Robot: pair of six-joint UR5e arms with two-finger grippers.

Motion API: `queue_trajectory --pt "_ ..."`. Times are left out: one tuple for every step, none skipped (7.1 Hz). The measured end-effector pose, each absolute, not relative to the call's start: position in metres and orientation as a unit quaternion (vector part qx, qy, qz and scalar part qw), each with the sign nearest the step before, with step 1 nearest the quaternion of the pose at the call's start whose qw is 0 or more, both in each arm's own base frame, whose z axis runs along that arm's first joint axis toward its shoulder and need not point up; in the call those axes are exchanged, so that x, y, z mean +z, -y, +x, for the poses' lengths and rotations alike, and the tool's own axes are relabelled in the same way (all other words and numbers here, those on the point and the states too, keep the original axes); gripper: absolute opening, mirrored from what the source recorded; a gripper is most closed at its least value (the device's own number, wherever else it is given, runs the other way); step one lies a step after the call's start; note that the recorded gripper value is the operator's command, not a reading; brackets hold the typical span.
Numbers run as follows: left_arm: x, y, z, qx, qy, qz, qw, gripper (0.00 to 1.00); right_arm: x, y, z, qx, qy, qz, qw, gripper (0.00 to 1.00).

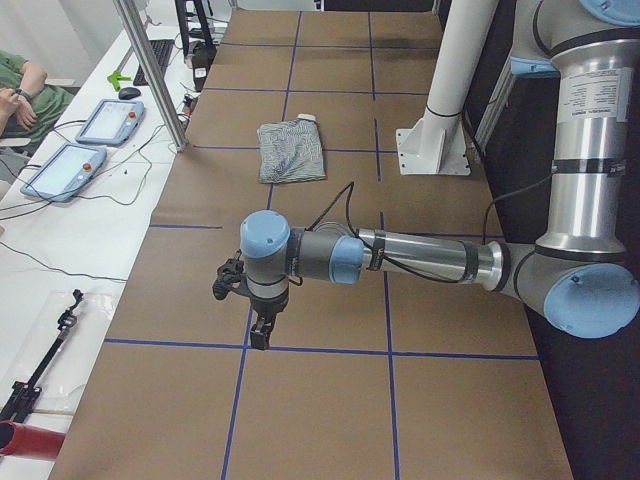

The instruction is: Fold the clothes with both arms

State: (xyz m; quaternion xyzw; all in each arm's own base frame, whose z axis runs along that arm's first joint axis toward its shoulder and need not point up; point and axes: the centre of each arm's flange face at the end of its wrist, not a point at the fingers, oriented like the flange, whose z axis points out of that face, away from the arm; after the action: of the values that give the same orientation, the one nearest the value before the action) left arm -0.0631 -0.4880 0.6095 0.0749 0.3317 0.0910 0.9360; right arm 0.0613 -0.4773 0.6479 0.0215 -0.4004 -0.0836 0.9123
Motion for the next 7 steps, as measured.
queue_trajectory --pt "0.608 0.487 -0.062 0.091 -0.337 0.075 0.934 1.00 0.652 0.473 0.064 -0.074 0.400 0.017 0.913 1.00" --pt "0.608 0.486 -0.062 0.092 -0.339 0.074 0.933 1.00 0.652 0.471 0.068 -0.061 0.399 0.014 0.915 1.00" --pt "0.609 0.485 -0.062 0.092 -0.340 0.074 0.933 1.00 0.650 0.470 0.071 -0.047 0.399 0.012 0.916 1.00" --pt "0.609 0.485 -0.062 0.093 -0.340 0.074 0.933 1.00 0.646 0.470 0.072 -0.036 0.399 0.011 0.916 1.00" --pt "0.611 0.485 -0.062 0.091 -0.340 0.072 0.933 1.00 0.644 0.471 0.073 -0.031 0.399 0.011 0.916 1.00" --pt "0.614 0.485 -0.062 0.088 -0.341 0.068 0.934 1.00 0.643 0.471 0.073 -0.028 0.399 0.010 0.916 1.00" --pt "0.616 0.484 -0.062 0.078 -0.341 0.062 0.935 1.00 0.642 0.472 0.073 -0.019 0.399 0.008 0.917 1.00"
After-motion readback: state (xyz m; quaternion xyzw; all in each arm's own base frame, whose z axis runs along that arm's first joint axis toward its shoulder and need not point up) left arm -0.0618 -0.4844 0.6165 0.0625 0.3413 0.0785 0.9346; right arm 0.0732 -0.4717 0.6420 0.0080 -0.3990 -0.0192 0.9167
